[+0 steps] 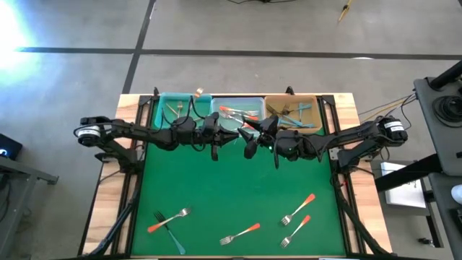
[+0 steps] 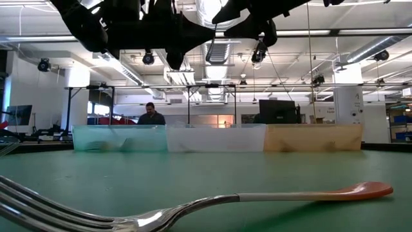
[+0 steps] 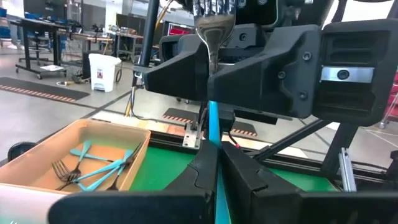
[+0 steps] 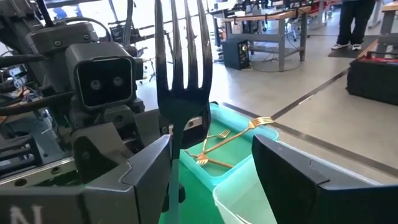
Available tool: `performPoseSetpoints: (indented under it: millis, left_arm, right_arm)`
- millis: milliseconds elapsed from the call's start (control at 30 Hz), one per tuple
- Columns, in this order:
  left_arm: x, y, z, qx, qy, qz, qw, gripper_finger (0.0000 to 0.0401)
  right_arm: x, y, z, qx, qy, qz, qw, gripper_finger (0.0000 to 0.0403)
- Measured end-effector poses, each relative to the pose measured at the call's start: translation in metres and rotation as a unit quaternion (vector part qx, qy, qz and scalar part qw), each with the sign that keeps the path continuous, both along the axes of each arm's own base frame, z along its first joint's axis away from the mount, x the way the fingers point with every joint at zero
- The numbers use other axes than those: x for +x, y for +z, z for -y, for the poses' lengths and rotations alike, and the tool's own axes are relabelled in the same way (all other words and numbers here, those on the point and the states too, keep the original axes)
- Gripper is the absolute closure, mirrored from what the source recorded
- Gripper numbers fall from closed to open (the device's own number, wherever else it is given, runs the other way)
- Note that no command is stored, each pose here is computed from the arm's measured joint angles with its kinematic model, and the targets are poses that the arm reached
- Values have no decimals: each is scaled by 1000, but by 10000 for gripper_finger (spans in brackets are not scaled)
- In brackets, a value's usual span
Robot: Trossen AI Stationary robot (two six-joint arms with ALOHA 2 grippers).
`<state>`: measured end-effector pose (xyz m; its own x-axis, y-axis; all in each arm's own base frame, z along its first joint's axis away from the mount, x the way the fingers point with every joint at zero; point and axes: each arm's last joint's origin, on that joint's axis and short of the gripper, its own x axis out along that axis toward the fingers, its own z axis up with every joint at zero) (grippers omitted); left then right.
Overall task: Sort silverware by color (type)
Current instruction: Put the blue fork into the orange bin
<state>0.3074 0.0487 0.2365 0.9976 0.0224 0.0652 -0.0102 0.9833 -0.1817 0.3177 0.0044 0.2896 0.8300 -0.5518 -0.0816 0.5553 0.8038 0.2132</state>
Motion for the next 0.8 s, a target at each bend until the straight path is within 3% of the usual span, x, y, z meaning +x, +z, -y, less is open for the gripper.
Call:
performPoseSetpoints:
  millis: [300,467,633,800]
  left_arm:
    - [5,6,-1,8,1,13,1000,401]
    - [15,8,-2,13,-2,10,1000,401]
    - [19,5,-3,15,-2,6,1000,401]
    - [17,8,-3,19,0,9,1000,401]
  right_arm:
    - [0,0,0,0,0,0,1000,230]
    - [0,0,0,0,-1,0,1000,285]
    - [0,0,0,-29,2,-20,999,379]
    - [0,0,0,-49,4,-33,998,394]
